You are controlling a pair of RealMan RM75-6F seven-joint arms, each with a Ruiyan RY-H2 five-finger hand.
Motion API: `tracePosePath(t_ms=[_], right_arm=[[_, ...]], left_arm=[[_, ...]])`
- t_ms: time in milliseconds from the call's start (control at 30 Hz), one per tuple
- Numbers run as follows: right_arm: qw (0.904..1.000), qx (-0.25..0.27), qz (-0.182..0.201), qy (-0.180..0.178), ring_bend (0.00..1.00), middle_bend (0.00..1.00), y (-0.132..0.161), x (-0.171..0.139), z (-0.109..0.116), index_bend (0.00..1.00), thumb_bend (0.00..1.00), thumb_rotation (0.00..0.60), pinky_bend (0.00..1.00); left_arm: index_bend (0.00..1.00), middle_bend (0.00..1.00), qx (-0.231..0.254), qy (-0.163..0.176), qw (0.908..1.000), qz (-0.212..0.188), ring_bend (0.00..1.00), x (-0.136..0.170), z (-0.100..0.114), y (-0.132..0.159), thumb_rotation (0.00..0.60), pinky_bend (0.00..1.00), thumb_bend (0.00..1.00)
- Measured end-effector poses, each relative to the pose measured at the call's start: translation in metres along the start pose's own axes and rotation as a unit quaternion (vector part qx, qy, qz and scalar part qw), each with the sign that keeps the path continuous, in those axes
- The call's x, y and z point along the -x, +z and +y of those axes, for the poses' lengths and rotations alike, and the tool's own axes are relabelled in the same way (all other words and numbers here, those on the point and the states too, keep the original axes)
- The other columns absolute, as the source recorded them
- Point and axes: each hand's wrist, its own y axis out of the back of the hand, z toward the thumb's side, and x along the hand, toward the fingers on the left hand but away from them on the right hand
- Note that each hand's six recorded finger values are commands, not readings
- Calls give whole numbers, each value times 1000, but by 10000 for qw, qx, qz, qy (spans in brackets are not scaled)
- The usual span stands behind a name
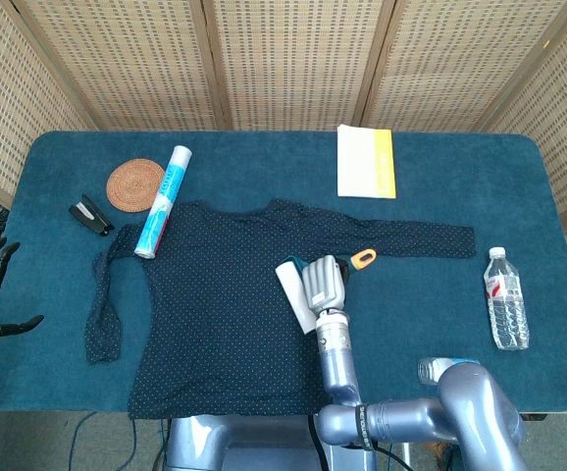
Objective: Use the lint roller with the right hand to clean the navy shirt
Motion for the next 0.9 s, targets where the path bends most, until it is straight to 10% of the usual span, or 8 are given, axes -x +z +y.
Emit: tracePosePath(t_ms=[900], right_arm=[[9934, 12, 1024, -509, 1000, 1000, 88, -48, 43, 736, 840, 600, 1000]], left_arm=[[0, 0, 11, -14, 10000, 20, 0, -1, 0, -2, 600, 0, 0]])
